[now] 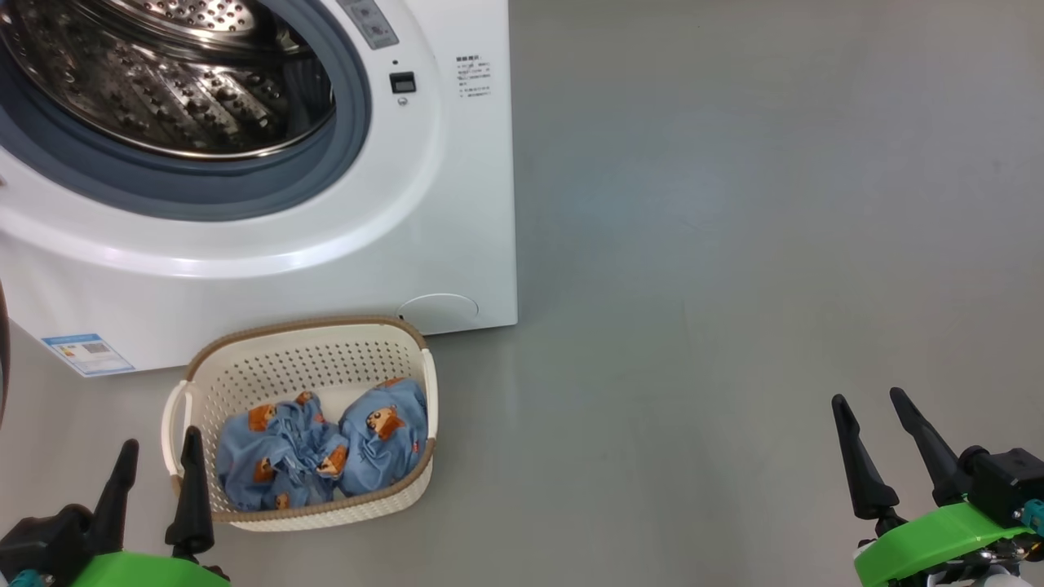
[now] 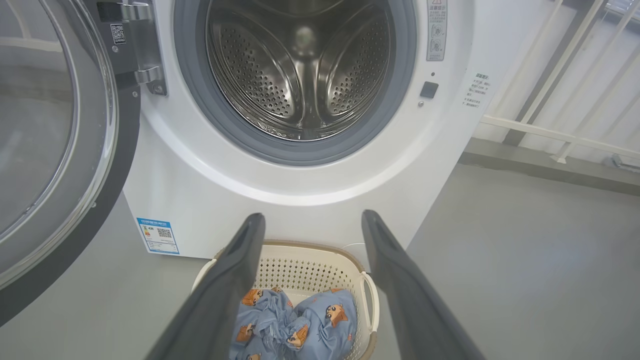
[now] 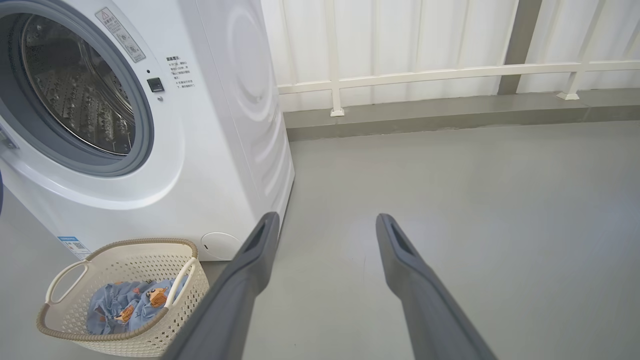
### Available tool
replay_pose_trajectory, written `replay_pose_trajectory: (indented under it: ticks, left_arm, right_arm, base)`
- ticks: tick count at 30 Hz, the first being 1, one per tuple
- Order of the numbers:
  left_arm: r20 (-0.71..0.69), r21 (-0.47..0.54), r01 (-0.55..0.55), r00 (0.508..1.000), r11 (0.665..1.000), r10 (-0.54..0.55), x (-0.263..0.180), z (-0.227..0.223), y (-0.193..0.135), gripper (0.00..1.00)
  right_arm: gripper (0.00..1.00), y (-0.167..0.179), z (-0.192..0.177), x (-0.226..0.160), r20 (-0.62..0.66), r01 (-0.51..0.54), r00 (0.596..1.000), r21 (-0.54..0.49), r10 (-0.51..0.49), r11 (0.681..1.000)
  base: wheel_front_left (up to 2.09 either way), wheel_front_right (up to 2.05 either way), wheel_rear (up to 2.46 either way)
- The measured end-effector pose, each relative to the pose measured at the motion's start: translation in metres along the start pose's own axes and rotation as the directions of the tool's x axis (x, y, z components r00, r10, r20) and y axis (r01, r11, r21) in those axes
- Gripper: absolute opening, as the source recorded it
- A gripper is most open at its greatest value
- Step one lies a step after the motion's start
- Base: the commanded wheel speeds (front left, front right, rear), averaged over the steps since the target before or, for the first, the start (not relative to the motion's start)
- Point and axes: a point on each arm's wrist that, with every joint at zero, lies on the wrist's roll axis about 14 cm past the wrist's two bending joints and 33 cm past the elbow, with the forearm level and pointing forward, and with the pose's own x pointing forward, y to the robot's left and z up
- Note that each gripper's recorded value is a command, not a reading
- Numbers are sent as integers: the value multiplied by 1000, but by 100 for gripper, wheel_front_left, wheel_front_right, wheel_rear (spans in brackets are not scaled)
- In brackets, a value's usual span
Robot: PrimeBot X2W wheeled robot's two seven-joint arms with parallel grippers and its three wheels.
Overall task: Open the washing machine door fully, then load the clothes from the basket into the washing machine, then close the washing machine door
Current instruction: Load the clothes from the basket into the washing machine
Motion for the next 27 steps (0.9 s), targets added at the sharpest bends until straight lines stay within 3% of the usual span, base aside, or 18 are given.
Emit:
replay_pose_trajectory:
  ticks: [19, 27]
  left_arm:
    - [-17, 12, 16, 1000, 1000, -16, 2, -4, -2, 100]
    - [-24, 12, 17, 1000, 1000, -17, 4, -8, -4, 100]
  right_arm:
    - [100, 1, -2, 0, -6, 2, 1000, 4, -2, 1000]
    - [100, 1, -5, 1, -13, 2, 1000, 5, -2, 1000]
  base:
    - [90, -159, 69]
    - [58, -58, 0]
